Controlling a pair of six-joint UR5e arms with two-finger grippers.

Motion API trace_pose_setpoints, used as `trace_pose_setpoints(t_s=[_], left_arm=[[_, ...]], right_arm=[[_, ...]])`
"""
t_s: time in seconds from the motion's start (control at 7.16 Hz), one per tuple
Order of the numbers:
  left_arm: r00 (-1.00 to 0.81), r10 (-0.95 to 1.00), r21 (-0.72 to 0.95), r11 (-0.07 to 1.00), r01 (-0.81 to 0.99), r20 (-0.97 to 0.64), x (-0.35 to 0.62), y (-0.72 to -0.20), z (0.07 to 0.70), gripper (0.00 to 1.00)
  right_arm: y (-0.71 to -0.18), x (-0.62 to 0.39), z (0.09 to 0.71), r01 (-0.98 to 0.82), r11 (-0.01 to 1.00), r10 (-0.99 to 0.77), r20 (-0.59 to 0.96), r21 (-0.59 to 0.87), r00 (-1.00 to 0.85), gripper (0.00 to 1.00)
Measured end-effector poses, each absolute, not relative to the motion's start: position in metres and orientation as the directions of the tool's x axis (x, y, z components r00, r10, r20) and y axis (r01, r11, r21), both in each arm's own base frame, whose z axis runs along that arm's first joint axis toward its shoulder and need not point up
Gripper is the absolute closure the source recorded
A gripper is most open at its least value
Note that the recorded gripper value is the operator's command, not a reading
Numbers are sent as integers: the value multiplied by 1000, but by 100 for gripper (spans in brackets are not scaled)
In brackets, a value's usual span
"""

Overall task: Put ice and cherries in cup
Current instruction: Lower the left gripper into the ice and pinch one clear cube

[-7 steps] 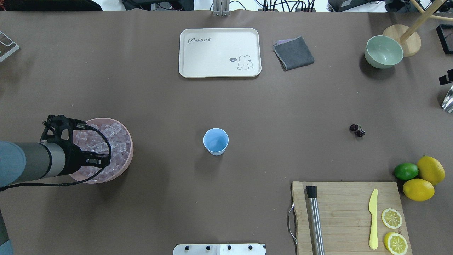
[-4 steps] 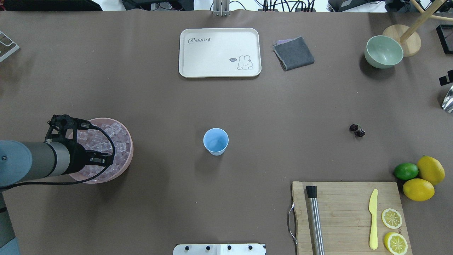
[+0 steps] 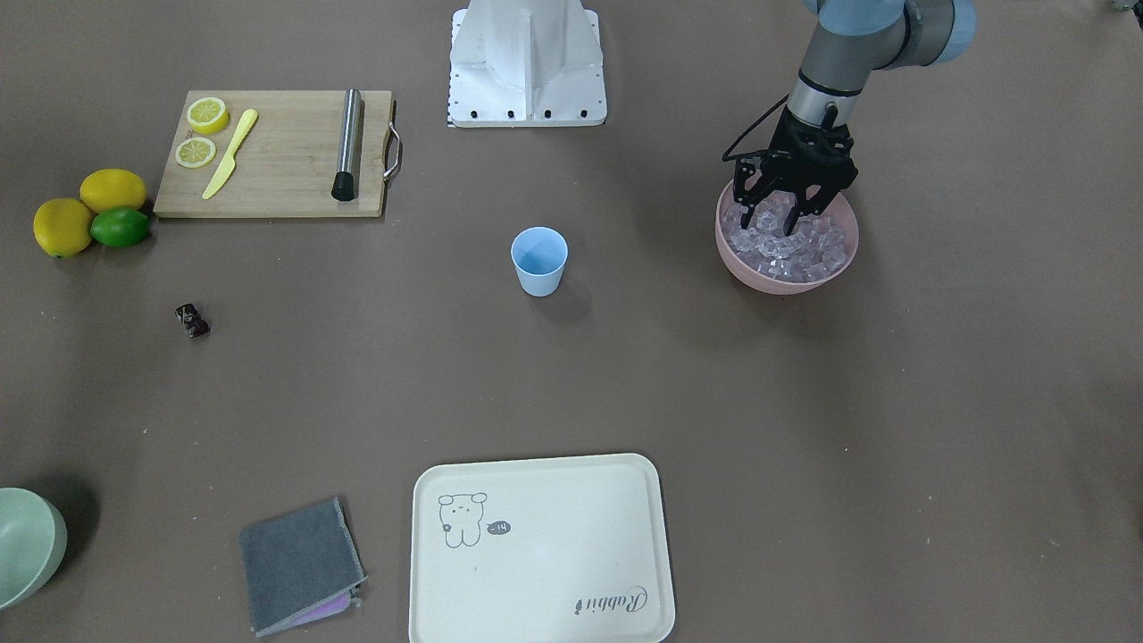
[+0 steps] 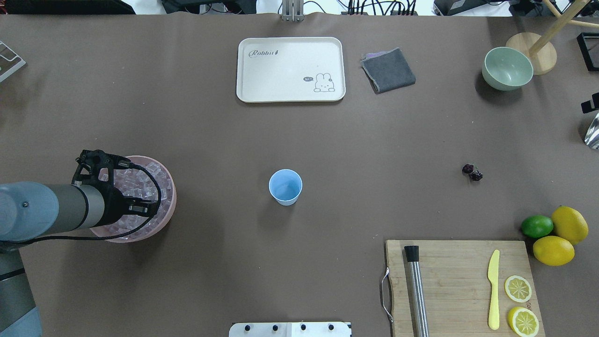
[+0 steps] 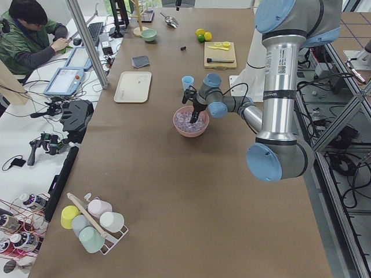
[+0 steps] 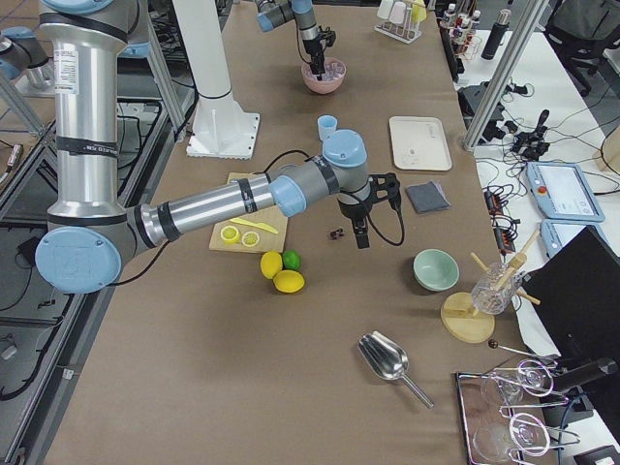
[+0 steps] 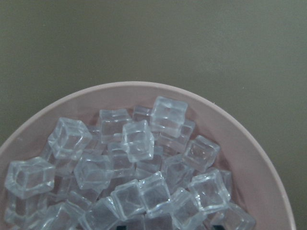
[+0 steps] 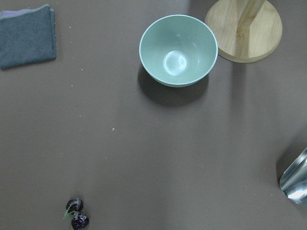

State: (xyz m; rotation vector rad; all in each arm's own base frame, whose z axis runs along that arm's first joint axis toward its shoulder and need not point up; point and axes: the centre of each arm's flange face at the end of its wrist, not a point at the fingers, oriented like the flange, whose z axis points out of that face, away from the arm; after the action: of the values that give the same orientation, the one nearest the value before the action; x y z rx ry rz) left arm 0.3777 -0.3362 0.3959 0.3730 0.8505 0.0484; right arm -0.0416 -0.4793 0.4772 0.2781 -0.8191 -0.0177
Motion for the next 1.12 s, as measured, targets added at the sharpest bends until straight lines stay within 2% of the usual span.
trace_pose_setpoints(t_s=[0.14, 0.28, 0.42, 0.56, 0.84, 0.98, 1.12], left_arm=[[665, 189, 340, 935, 104, -722, 376, -336, 398, 35], [666, 189, 339, 935, 102, -722, 376, -335, 398, 42], [665, 190, 340, 935, 101, -722, 376, -334, 398, 54], [666, 191, 340, 935, 100, -721, 376, -334, 399, 60], [668, 191, 339, 936, 97, -719, 375, -332, 400, 62], [670, 190, 337, 937, 95, -717, 374, -331, 402, 68], [673, 189, 336, 937, 94, -715, 372, -330, 404, 79]], right_arm=[[-479, -42, 478, -92, 964, -121, 718, 250, 685, 0], [-479, -42, 478, -92, 964, -121, 718, 250, 685, 0], [-479, -41, 479, -92, 964, -120, 718, 248, 685, 0], [-478, -41, 479, -92, 965, -119, 718, 247, 686, 0], [-477, -41, 481, -92, 965, -117, 718, 245, 686, 0], [-477, -41, 481, -92, 965, -116, 718, 244, 686, 0], [-477, -41, 481, -92, 965, -116, 718, 244, 687, 0]])
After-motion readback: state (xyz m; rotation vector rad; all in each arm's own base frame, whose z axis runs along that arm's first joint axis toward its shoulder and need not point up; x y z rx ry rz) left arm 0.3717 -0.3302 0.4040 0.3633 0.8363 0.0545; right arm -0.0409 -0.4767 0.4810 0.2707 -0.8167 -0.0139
